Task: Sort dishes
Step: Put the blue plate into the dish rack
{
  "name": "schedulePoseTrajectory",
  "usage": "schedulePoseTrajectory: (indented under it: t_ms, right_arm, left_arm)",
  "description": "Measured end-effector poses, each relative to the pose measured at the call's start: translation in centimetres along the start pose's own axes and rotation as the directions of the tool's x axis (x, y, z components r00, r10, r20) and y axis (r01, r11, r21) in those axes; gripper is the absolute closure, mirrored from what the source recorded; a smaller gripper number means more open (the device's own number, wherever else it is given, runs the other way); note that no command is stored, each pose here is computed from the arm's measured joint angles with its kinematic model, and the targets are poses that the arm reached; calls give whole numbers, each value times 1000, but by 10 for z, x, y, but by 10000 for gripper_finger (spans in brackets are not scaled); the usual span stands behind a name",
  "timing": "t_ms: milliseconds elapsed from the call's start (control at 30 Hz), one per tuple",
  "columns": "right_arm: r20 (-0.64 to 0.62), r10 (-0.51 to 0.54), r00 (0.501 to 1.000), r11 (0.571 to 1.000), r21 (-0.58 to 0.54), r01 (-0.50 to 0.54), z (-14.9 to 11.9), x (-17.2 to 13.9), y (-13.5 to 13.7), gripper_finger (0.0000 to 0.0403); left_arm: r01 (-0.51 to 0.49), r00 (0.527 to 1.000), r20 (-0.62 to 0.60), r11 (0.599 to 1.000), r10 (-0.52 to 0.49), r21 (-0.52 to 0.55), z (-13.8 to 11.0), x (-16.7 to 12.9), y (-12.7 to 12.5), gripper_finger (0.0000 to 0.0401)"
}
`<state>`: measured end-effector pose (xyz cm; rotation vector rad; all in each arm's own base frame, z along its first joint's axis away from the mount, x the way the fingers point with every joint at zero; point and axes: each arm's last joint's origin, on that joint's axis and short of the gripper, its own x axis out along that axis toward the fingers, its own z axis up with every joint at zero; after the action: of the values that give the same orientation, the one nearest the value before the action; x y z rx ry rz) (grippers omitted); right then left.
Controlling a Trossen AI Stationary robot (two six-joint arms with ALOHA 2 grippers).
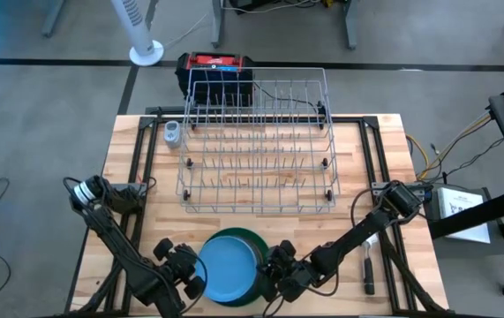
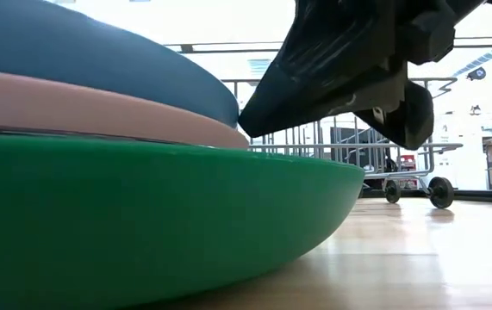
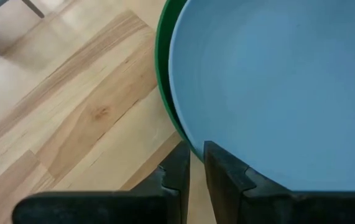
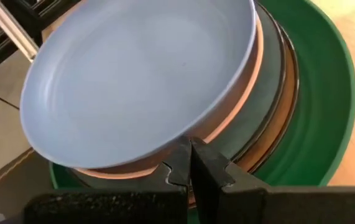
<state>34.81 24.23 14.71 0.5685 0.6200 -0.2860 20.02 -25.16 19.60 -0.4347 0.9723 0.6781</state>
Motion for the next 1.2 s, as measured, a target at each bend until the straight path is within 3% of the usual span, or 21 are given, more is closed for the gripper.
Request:
schedulePoseTrajectory:
  t_ms: [733,1200]
  right_arm:
    - [30,13,999,1000,-4,-12,-1,13,-2,403]
    - [41,16,999,1000,-9,-16,2,15,-3,403]
  left_arm:
    - [-8,997,-72,1000,6,-27,-3,0,0,291]
    - [-9,1000,-16,1000,9,0,-1,0,1,287]
